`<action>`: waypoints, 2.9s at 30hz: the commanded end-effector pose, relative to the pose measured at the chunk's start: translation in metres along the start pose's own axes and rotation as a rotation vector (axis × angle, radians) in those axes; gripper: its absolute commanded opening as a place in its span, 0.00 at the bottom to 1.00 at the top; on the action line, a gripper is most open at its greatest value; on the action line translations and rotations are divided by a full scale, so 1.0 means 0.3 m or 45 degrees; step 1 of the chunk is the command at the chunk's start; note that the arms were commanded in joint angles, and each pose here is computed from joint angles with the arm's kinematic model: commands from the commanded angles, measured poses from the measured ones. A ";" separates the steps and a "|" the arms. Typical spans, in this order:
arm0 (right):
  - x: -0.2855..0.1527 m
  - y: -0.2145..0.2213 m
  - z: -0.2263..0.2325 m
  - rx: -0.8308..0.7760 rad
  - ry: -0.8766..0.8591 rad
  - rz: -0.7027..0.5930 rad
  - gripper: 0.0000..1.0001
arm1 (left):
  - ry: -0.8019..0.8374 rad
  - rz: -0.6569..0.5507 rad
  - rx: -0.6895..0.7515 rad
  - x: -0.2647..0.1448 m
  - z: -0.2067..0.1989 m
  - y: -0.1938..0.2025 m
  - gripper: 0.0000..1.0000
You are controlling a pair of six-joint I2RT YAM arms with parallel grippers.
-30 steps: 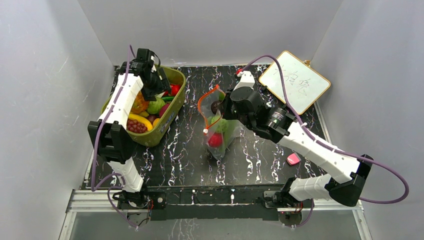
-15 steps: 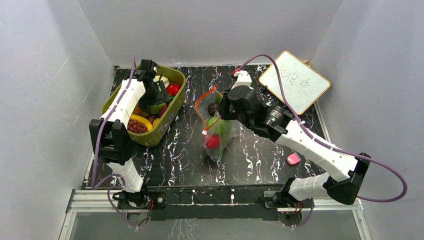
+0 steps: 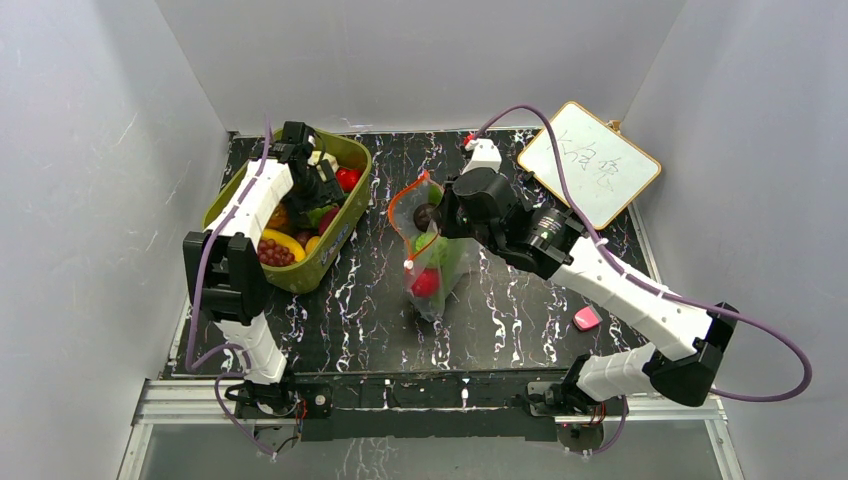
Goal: Place the food in the zip-top bag and seal the zipper
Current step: Pick up the fake vegetable from the bin.
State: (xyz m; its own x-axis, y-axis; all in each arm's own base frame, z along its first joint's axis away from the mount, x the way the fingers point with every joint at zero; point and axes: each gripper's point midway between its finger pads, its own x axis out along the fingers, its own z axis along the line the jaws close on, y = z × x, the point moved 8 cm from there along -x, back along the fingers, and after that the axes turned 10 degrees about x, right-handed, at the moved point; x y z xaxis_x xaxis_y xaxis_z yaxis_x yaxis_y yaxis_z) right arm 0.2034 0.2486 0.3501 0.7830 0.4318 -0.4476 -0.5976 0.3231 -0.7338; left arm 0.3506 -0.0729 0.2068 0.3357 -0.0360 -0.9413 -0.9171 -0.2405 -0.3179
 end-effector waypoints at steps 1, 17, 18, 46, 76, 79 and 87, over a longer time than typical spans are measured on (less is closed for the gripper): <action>-0.042 -0.094 0.062 0.069 -0.084 -0.131 0.00 | 0.011 0.082 -0.058 0.031 -0.008 0.035 0.79; -0.043 -0.091 0.054 0.065 -0.067 -0.132 0.00 | -0.088 0.076 -0.552 -0.060 -0.036 -0.026 0.73; -0.043 -0.089 0.052 0.063 -0.066 -0.130 0.00 | -0.095 0.064 -0.594 -0.078 -0.037 -0.029 0.72; -0.037 -0.076 0.045 0.076 -0.076 -0.128 0.00 | -0.286 -0.316 -0.292 -0.255 0.089 -0.119 0.70; -0.036 -0.078 0.025 -0.029 -0.108 -0.196 0.00 | -0.371 -0.116 0.155 -0.005 0.021 -0.187 0.82; -0.041 -0.077 0.015 -0.027 -0.102 -0.209 0.00 | -0.459 -0.072 0.131 -0.005 0.072 -0.158 0.82; -0.040 -0.071 0.002 -0.022 -0.092 -0.224 0.00 | -0.541 -0.001 0.118 0.028 0.106 -0.112 0.85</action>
State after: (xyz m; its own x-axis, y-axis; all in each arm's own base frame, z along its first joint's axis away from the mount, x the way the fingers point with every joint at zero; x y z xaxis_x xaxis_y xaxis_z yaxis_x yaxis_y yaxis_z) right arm 0.2035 0.2387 0.3445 0.8165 0.4204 -0.3958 -0.5368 0.3000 -0.7886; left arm 0.3978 -0.0494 0.2012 0.3192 0.2946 -0.9007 -0.9202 -0.1309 -0.3689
